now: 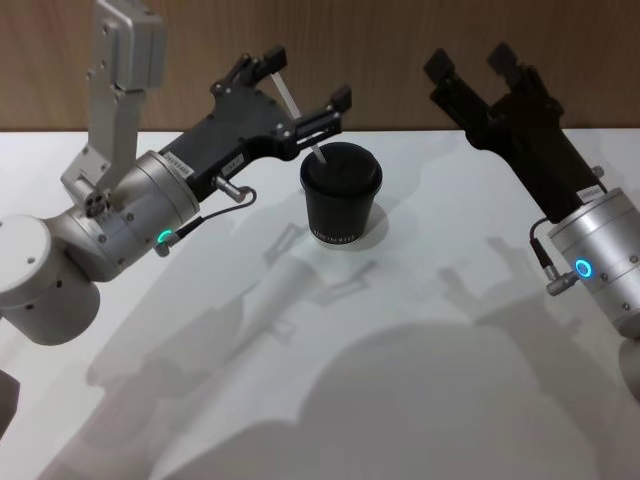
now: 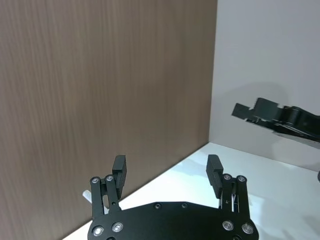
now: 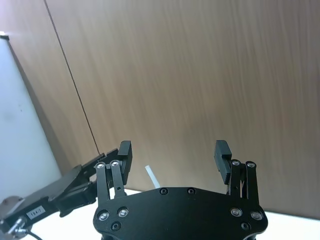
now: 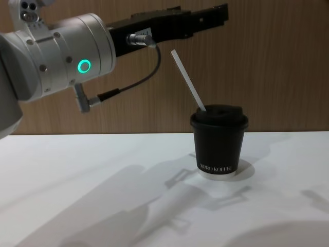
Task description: Pick up the straw with one hand, pass it to the other hand, and insert it into the cup.
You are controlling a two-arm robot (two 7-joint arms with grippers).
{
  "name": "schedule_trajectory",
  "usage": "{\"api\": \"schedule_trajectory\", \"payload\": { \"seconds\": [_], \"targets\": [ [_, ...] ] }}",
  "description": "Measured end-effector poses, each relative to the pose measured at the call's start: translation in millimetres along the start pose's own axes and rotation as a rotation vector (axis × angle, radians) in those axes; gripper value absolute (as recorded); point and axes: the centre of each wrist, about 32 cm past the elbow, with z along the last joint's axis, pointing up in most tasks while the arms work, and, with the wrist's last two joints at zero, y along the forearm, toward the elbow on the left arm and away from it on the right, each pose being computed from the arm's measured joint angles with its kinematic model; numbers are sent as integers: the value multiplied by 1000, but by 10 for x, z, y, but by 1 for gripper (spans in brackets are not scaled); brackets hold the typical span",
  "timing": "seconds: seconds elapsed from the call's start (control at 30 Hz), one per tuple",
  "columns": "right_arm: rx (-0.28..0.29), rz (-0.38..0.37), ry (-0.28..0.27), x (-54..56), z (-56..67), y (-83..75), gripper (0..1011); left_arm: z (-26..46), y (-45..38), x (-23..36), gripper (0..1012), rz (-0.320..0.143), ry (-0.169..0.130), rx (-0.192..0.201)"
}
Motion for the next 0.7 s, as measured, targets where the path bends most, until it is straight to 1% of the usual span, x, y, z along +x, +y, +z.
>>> {"api": "schedule_trajectory", "payload": {
  "seconds": [0.03,0.1,0.3,0.5,0.7],
  "targets": [
    [0,0,0,0,0,0,1001,0,0,0,1003,0,0,0],
    [-11,-9,38,-17,9,-4,1001,3,9,2,1003,-11,2,2],
    [-26,-20,87,-38,22,-9,1001,5,30,7,1003,-31,7,7],
    [-37,-27,119,-50,28,-14,1001,8,42,9,1003,-45,10,10],
    [-43,-29,137,-58,31,-16,1001,10,48,11,1003,-51,11,12]
  ]
}}
